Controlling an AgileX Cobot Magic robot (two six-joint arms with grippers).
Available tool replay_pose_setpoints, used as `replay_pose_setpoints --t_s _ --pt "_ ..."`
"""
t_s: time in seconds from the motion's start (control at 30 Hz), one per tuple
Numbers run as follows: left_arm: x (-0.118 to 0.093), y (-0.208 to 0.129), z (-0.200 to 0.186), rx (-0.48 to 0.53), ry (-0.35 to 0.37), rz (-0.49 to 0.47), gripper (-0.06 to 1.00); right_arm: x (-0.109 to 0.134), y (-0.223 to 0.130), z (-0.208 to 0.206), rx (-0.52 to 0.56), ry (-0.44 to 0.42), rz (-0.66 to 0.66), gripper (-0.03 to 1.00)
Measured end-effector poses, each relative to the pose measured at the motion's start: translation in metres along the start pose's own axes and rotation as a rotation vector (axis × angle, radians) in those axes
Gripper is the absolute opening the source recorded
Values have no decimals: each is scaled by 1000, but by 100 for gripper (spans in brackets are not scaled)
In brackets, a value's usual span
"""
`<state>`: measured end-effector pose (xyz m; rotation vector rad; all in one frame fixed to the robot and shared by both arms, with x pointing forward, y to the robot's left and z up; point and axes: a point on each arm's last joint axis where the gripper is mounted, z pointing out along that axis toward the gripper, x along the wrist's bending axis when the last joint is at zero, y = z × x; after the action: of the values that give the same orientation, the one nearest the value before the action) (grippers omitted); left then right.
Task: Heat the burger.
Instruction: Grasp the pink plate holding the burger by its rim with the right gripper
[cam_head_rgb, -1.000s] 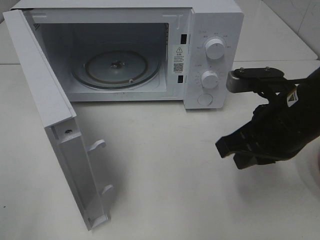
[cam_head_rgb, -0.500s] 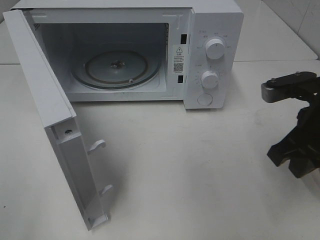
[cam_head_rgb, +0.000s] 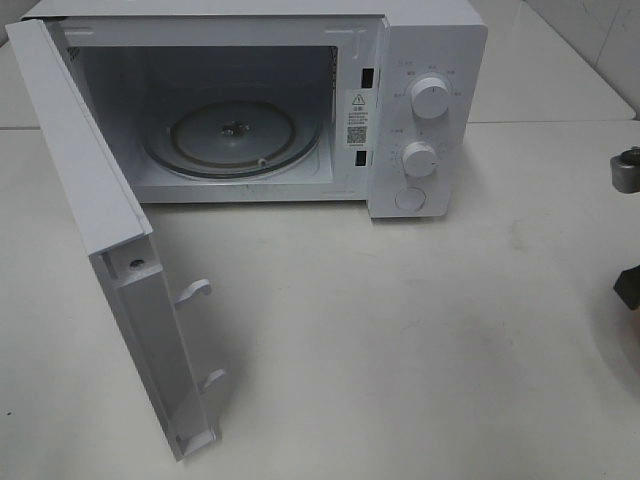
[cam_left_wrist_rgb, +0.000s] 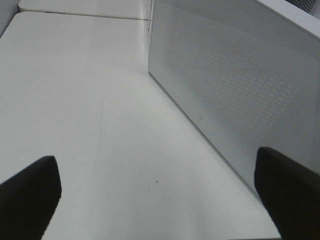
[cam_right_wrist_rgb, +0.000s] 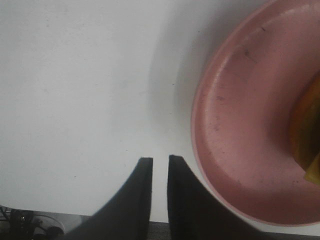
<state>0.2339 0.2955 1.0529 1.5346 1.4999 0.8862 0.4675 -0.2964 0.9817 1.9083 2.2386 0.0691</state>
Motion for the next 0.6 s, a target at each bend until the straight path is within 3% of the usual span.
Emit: replay_pose_setpoints --t_s 0.2,0.27,0.3,0.33,0.37,0.4,0.43,0.47,0.5,0.6 --pt "0 0 0 0 0 0 97 -16 1 1 -33 -33 43 24" --pt "0 0 0 0 0 0 97 -20 3 1 -56 -41 52 42" --pt "0 0 0 0 0 0 97 -20 3 1 -56 -41 52 42" --pt "0 0 0 0 0 0 97 -21 4 1 -75 -44 53 58" --pt "0 0 0 0 0 0 97 -21 4 1 -75 -44 53 58" --pt "0 0 0 0 0 0 97 -21 5 1 -90 -47 51 74" --pt "0 0 0 0 0 0 97 -21 6 1 -94 -47 51 83" --pt "0 0 0 0 0 0 97 -21 6 1 -94 -47 51 83" --pt "0 0 0 0 0 0 97 -22 6 1 -100 -52 45 92" --pt "0 0 0 0 0 0 97 -22 7 1 -106 -58 39 97"
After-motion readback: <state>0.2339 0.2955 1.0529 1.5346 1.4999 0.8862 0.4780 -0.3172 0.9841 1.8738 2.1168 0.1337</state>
